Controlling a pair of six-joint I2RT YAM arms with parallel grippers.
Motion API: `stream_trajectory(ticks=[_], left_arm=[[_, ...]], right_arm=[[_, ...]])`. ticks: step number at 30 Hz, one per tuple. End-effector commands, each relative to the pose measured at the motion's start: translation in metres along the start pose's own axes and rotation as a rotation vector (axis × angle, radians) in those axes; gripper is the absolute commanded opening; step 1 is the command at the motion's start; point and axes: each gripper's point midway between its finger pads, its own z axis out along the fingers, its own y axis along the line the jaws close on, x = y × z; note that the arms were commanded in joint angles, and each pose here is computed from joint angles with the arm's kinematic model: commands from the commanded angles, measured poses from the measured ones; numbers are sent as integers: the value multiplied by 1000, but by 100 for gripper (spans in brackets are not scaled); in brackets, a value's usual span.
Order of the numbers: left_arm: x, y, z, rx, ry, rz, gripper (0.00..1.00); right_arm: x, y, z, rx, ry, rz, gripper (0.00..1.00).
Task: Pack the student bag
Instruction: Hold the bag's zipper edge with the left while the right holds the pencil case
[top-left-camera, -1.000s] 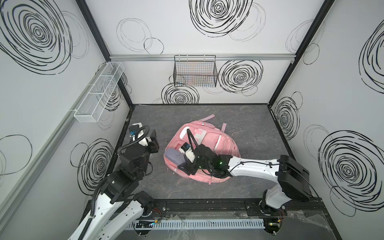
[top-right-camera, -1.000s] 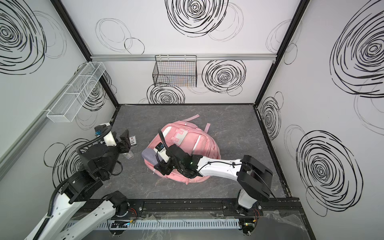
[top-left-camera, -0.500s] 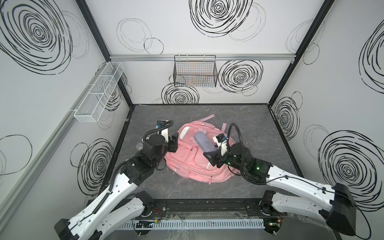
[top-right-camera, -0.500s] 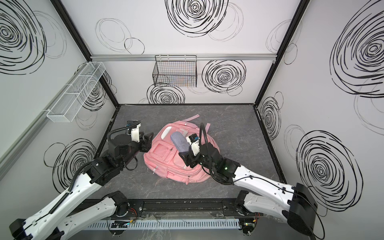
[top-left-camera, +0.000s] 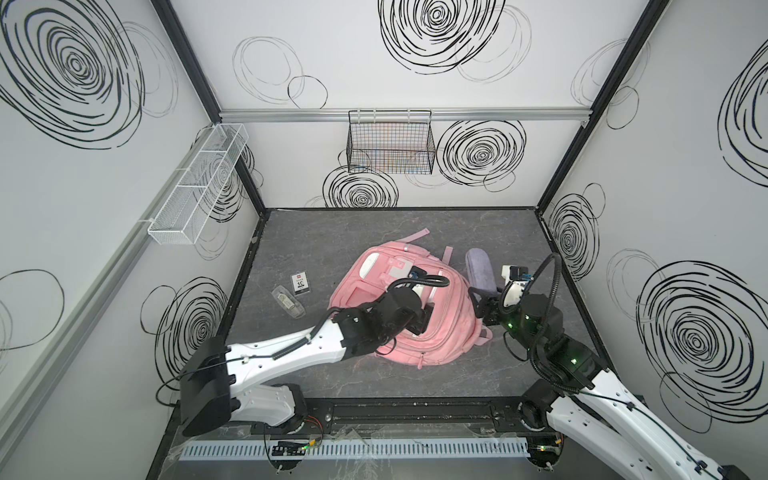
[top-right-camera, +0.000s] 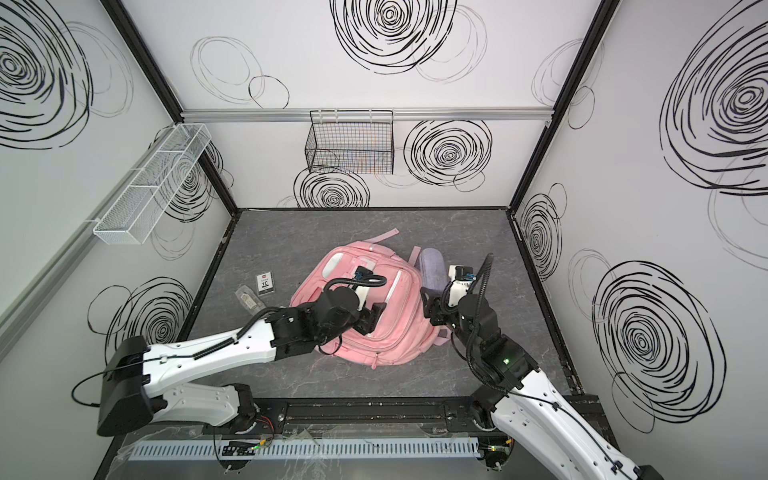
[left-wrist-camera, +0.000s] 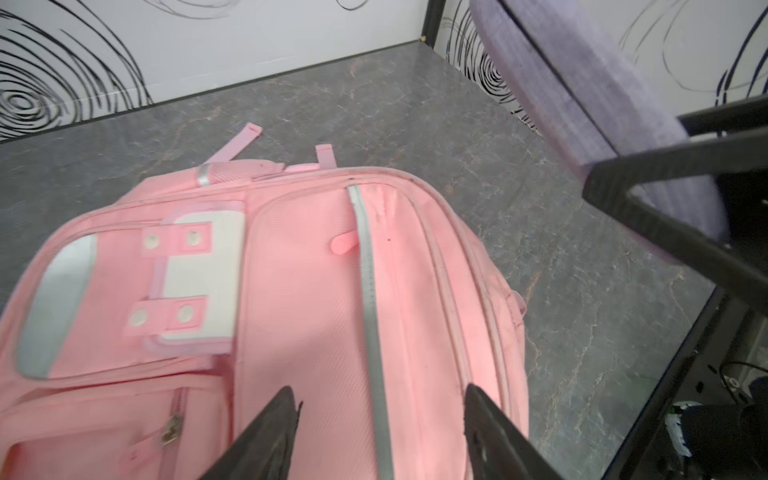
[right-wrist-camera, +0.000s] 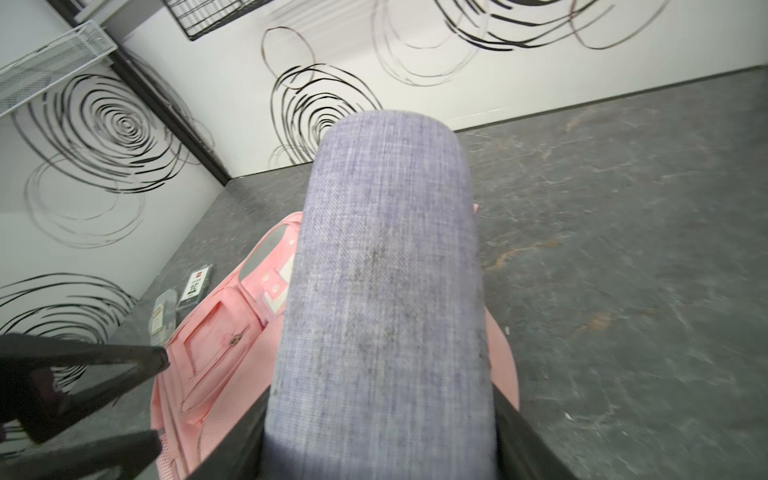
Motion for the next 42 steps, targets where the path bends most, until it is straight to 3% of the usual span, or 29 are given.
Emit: stream_trajectory(ticks=[1,7,16,22,25,28,33,42], left_arm=[[-19,-35,12,57,-38,2,68],[3,-46,53,-16,75,68,64],[10,-20,76,-165,75,106,57],[17,-5,84,-204,97,104,38],[17,-2,82,-209,93,97,36],[8,-1,76,-197,59,74,26],[-8,2,64,-155,16,33,0],[-47,12,26,-71,-92,-81,0]], right_arm=[[-7,-5,-12,25,-1,37,23],[-16,-7,-22,28,-34,46,23],[-22,-5,-28,7,-68,48,23],[-24,-4,-31,-7,-85,50,23],[-22,-3,-29,-9,-75,47,23],[-20,-3,-26,-7,-65,51,23],[-17,-2,-24,-17,-51,65,23],[-17,2,-20,-27,-28,73,23]])
